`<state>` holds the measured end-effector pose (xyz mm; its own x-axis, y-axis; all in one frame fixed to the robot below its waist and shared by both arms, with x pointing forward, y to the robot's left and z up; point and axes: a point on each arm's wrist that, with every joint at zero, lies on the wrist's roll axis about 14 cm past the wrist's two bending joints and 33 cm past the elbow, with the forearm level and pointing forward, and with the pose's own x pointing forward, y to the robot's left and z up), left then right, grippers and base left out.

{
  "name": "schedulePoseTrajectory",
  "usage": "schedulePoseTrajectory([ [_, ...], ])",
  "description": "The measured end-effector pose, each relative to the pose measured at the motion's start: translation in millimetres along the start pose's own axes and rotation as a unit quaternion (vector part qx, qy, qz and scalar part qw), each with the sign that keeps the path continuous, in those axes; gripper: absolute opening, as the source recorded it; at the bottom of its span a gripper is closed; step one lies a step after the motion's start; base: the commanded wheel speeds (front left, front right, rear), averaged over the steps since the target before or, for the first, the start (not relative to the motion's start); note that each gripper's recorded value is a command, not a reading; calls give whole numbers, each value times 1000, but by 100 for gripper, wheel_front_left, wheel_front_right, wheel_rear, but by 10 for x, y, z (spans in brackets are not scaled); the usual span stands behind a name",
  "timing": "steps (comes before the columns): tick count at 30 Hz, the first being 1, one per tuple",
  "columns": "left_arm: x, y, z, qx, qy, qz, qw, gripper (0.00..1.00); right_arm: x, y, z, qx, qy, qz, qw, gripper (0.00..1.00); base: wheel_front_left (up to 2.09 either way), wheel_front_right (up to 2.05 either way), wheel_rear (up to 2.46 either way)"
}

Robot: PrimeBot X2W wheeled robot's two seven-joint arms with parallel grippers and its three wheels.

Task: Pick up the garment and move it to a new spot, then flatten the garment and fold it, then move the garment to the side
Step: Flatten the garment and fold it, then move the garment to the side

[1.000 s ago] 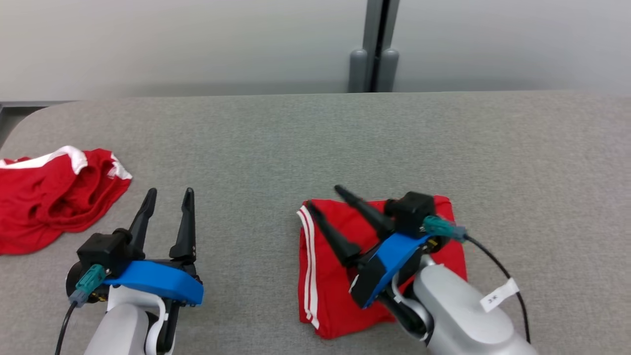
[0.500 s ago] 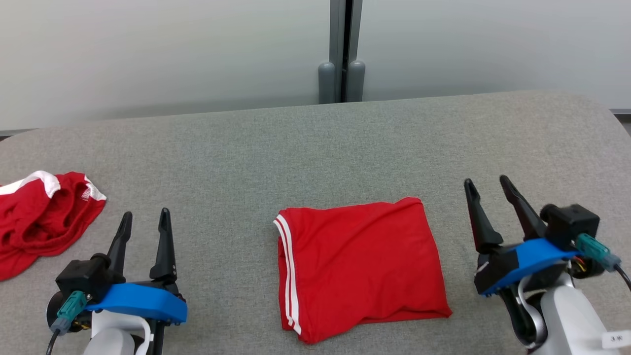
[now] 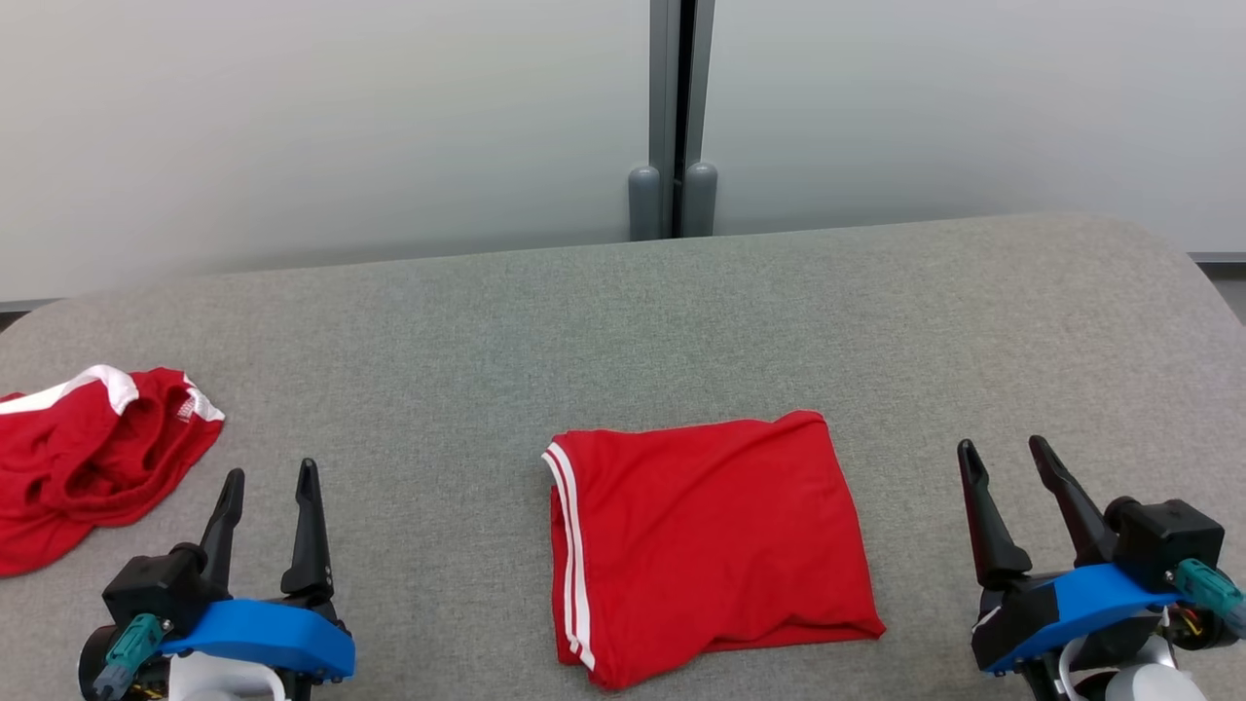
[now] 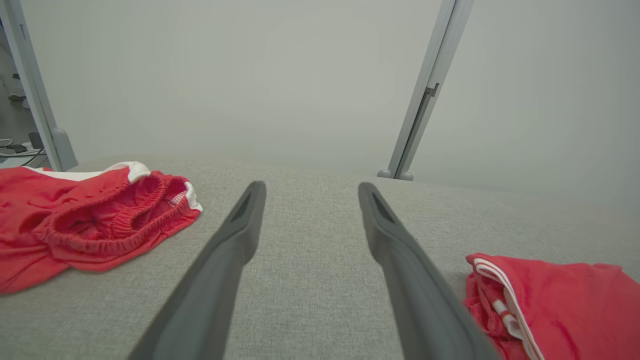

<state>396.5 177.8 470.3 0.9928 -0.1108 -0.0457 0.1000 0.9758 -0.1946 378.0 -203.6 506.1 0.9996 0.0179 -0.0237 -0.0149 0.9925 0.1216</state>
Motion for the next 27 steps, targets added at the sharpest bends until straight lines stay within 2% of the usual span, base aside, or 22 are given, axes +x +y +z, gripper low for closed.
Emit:
schedulePoseTrajectory([
  [6, -38, 1, 16, 3, -2, 1, 1000, 100, -39, 39, 37, 2, -8, 6, 1000, 100, 0, 0, 0],
  [27, -52, -14, -51, 1, 11, -2, 1000, 100, -74, 75, -174, 7, 16, 13, 1000, 100, 0, 0, 0],
])
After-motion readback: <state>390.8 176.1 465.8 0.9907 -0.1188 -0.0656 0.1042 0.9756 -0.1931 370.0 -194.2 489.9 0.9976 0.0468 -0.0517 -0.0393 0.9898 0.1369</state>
